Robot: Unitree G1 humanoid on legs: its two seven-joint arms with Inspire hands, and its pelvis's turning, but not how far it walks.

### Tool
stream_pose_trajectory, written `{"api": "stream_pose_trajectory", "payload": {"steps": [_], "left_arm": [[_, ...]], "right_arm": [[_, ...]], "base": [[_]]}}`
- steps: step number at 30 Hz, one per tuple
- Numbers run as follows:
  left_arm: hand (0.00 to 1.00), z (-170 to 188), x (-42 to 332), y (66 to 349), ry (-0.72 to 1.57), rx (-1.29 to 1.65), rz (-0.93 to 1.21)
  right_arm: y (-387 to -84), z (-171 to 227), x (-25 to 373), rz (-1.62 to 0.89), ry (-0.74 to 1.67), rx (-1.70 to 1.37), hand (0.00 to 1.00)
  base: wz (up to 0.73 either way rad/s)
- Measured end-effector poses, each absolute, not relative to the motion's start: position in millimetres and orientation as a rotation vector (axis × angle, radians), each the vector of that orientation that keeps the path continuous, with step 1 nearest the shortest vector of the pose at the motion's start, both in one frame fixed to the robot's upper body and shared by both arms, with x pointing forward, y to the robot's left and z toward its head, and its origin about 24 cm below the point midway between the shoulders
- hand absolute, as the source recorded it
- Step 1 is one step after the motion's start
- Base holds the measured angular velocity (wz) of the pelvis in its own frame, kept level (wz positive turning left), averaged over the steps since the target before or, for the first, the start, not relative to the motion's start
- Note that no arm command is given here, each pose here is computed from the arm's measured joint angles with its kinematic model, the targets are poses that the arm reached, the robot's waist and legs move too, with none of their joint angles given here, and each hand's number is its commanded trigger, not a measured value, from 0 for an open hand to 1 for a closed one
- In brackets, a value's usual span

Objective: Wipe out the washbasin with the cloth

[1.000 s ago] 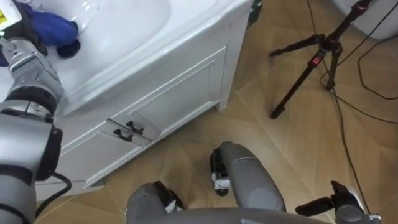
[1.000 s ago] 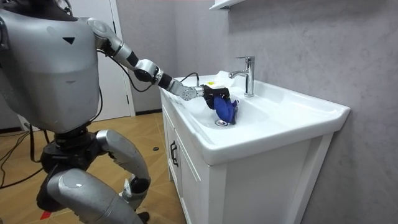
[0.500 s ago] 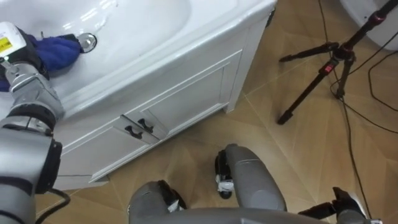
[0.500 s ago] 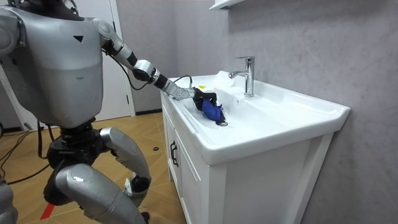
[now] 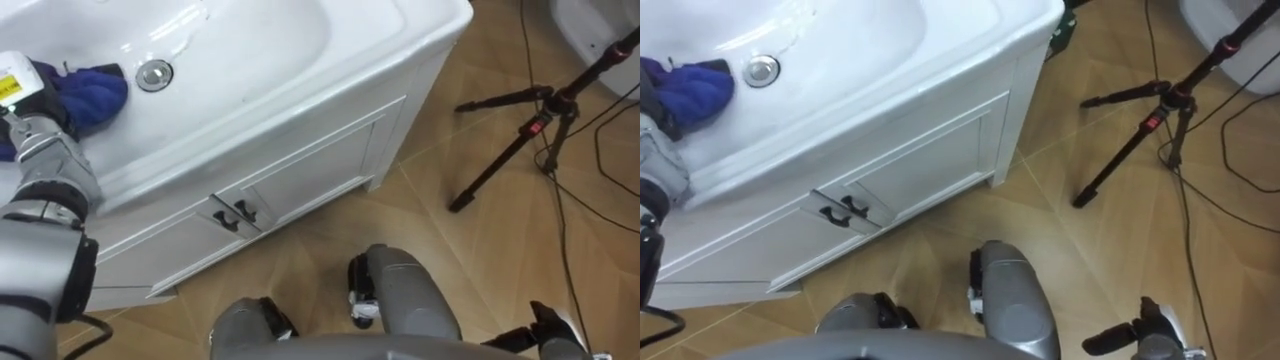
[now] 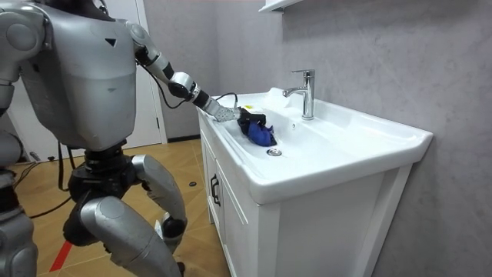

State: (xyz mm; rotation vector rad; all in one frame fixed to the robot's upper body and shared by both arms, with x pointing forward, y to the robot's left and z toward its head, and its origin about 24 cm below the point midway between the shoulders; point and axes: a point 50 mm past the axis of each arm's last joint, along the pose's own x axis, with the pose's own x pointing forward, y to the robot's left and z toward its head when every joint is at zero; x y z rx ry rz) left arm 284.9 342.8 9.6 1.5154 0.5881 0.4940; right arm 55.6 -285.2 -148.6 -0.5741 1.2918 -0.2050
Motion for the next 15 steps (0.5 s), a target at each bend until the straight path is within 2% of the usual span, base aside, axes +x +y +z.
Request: {"api": "stream_pose_trajectory", "payload": {"steps": [8,15], "left_arm": [[1.0,-9,265,345,0.618,1.582,0.416],[1.0,-8,263,346,0.598,1.601,0.403]], "right_arm": [[-288,-149,46,-0.21,1.312,-0.579,0.0],[-292,-147,44,-0.225,1.318,-0.563,0.0]], "base": [[0.07],[0.06]]}}
